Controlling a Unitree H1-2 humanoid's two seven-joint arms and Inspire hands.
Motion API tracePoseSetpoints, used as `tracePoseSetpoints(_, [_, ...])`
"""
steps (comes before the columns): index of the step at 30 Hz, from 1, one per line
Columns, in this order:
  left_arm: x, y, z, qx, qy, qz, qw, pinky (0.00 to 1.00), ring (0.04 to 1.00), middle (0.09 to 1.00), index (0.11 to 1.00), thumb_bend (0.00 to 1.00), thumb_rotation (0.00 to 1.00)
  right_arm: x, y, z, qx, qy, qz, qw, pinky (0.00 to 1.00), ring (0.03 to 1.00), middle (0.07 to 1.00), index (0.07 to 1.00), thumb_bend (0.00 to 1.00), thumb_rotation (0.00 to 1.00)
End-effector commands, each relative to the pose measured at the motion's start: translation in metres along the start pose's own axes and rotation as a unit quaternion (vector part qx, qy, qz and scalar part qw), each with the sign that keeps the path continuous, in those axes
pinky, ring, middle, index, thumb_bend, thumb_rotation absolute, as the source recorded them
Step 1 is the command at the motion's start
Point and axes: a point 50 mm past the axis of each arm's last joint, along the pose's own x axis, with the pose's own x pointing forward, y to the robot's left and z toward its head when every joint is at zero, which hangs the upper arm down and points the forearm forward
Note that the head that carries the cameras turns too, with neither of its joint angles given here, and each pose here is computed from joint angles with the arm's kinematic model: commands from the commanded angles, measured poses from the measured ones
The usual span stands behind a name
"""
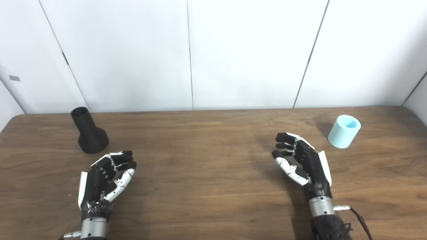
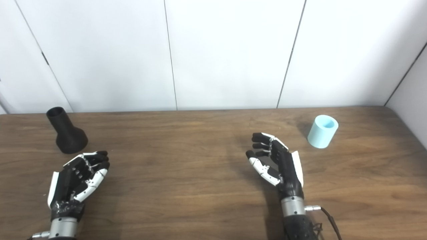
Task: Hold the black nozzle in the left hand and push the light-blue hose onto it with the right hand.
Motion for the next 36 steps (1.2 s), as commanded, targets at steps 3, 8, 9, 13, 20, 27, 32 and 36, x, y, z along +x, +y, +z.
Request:
tracePoseSetpoints(3, [-0.004, -0.002, -0.006, 0.002, 0.005, 0.0, 1.0, 0.63, 0.675, 0.677, 0.497, 0.48, 0.07, 0.005, 0.004, 0.004, 0.014, -0.02, -0.003, 1.0, 0.57, 0.67, 0.692, 0.672, 0.24, 0.27])
tracePoseSetpoints(8, [-0.004, -0.001, -0.008, 0.001, 0.006, -0.002, 1.0, 0.63, 0.679, 0.678, 0.497, 0.48, 0.07, 0.005, 0.004, 0.005, 0.013, -0.019, -0.004, 1.0, 0.57, 0.674, 0.697, 0.676, 0.23, 0.23])
tracePoseSetpoints(9, [-0.004, -0.001, -0.008, 0.001, 0.006, -0.002, 1.0, 0.64, 0.679, 0.679, 0.498, 0.48, 0.07, 0.005, 0.004, 0.005, 0.013, -0.018, -0.004, 1.0, 0.57, 0.674, 0.697, 0.676, 0.23, 0.23])
tracePoseSetpoints(13, [-0.004, -0.001, -0.006, 0.005, 0.006, -0.002, 1.0, 0.63, 0.678, 0.678, 0.498, 0.48, 0.07, 0.005, 0.003, 0.004, 0.012, -0.018, -0.004, 1.0, 0.57, 0.673, 0.696, 0.675, 0.24, 0.25])
tracePoseSetpoints(20, [-0.003, 0.001, -0.006, 0.005, 0.0, 0.022, 1.0, 0.6, 0.644, 0.656, 0.497, 0.48, 0.06, 0.005, 0.004, 0.005, 0.009, -0.021, -0.004, 1.0, 0.57, 0.67, 0.693, 0.673, 0.24, 0.26])
tracePoseSetpoints(27, [0.003, 0.011, -0.011, 0.064, -0.021, 0.109, 0.992, 0.51, 0.538, 0.529, 0.494, 0.51, 0.06, 0.004, 0.003, 0.006, 0.01, -0.022, -0.005, 1.0, 0.57, 0.673, 0.696, 0.675, 0.23, 0.24])
tracePoseSetpoints(32, [0.007, 0.023, -0.014, 0.073, -0.003, 0.177, 0.982, 0.55, 0.624, 0.678, 0.662, 0.7, 0.08, 0.004, 0.003, 0.005, 0.015, -0.023, -0.003, 1.0, 0.57, 0.675, 0.699, 0.677, 0.23, 0.24])
tracePoseSetpoints(36, [0.012, 0.029, -0.01, 0.076, 0.003, 0.219, 0.973, 0.67, 0.721, 0.75, 0.733, 0.76, 0.14, 0.005, 0.003, 0.005, 0.01, -0.023, -0.004, 1.0, 0.57, 0.673, 0.697, 0.676, 0.23, 0.24])
